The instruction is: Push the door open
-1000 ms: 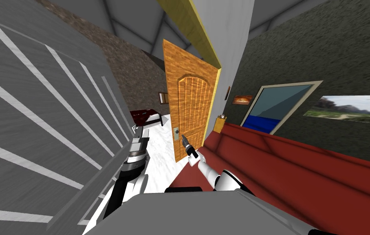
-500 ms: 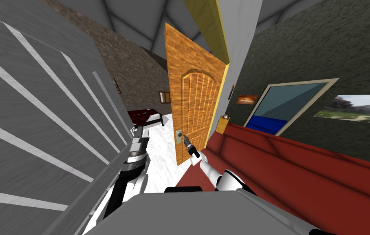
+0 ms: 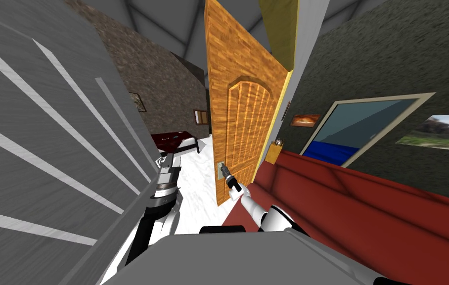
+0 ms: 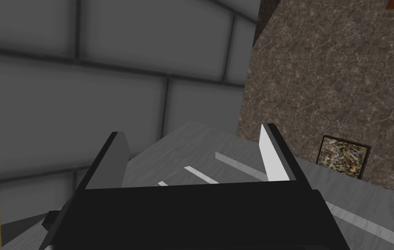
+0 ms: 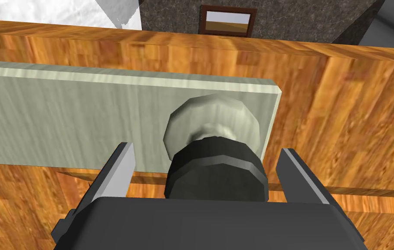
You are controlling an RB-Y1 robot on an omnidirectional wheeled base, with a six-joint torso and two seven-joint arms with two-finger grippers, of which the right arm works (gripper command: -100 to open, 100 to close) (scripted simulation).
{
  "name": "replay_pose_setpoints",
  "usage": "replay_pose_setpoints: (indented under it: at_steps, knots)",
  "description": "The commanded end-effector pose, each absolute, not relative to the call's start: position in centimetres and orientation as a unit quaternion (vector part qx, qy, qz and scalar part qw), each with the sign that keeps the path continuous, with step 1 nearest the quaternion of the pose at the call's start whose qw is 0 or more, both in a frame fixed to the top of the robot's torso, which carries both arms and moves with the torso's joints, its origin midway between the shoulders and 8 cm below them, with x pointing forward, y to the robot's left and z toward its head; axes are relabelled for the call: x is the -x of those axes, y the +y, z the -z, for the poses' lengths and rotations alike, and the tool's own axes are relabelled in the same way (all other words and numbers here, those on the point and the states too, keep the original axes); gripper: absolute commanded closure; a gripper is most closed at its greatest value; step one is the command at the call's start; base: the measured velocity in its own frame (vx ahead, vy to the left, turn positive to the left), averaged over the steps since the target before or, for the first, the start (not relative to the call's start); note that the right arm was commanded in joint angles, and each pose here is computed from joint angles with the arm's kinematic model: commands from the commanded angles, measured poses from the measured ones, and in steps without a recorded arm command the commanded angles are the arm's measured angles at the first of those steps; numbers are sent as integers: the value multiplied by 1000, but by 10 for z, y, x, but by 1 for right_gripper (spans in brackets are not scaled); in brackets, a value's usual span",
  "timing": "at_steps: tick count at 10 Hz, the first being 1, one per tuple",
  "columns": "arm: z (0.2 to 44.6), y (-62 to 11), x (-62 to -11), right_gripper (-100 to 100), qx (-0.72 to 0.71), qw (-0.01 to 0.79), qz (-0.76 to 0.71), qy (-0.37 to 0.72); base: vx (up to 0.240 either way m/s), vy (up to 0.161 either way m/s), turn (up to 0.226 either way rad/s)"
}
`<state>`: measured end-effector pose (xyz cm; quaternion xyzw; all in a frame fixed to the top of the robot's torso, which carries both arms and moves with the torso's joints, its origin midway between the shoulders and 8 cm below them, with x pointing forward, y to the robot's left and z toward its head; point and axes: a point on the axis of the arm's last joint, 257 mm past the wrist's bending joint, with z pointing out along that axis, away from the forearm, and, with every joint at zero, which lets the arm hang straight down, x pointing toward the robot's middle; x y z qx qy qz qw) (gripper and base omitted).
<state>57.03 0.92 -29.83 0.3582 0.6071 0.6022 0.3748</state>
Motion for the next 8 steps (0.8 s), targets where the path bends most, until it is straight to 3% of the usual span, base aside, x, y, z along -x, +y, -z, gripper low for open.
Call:
replay_pose_setpoints:
  at_steps: [1, 6, 8]
  knots:
    - [299, 8, -570, 100, -358, 375, -601, 608, -6, -8, -5]
    - [299, 8, -570, 100, -358, 375, -601, 608, -14, -11, 2]
    - [301, -16, -578, 100, -365, 395, -587, 605, 99, 40, -8]
